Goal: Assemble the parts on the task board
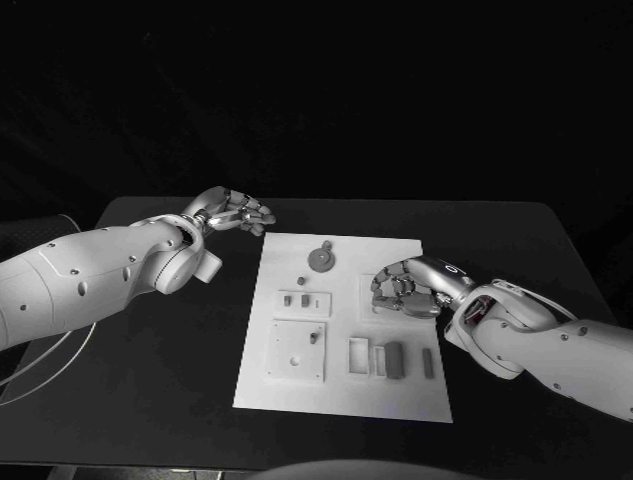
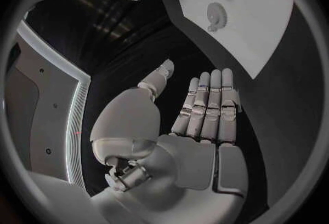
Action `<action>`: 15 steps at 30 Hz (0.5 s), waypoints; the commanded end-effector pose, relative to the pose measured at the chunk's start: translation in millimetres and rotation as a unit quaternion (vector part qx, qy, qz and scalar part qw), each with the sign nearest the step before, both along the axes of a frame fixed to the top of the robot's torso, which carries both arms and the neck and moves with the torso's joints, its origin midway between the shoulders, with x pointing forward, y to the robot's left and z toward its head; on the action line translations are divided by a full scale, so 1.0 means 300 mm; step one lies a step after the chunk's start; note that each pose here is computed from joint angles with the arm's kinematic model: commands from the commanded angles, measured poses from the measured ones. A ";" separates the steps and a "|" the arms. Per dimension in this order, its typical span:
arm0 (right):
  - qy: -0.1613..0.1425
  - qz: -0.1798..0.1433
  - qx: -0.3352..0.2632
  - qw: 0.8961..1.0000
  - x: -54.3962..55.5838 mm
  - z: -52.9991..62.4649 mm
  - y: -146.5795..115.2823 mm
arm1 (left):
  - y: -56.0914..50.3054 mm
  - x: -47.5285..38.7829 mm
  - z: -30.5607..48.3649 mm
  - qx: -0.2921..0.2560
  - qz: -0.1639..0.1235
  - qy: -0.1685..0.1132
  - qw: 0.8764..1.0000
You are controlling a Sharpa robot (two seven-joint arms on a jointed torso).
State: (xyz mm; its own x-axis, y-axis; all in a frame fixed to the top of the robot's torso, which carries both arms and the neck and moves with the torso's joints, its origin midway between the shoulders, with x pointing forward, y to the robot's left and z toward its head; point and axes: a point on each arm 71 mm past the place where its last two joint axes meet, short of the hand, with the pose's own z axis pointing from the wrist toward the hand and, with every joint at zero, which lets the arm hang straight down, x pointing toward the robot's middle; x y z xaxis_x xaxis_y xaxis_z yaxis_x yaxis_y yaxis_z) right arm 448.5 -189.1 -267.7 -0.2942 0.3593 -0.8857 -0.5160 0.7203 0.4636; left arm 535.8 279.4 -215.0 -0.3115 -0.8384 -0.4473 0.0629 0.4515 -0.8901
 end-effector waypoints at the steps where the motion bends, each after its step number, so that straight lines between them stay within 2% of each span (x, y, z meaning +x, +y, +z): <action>1: 0.005 -0.001 0.013 1.000 -0.004 0.010 0.001 | -0.007 -0.001 0.003 -0.005 -0.008 -0.002 1.000; 10: 0.010 -0.001 0.026 1.000 -0.005 0.027 0.015 | -0.007 0.000 0.003 -0.005 -0.007 -0.002 1.000; 15: 0.012 0.013 0.034 0.999 -0.020 0.039 0.049 | -0.007 0.000 0.003 -0.005 -0.007 -0.002 1.000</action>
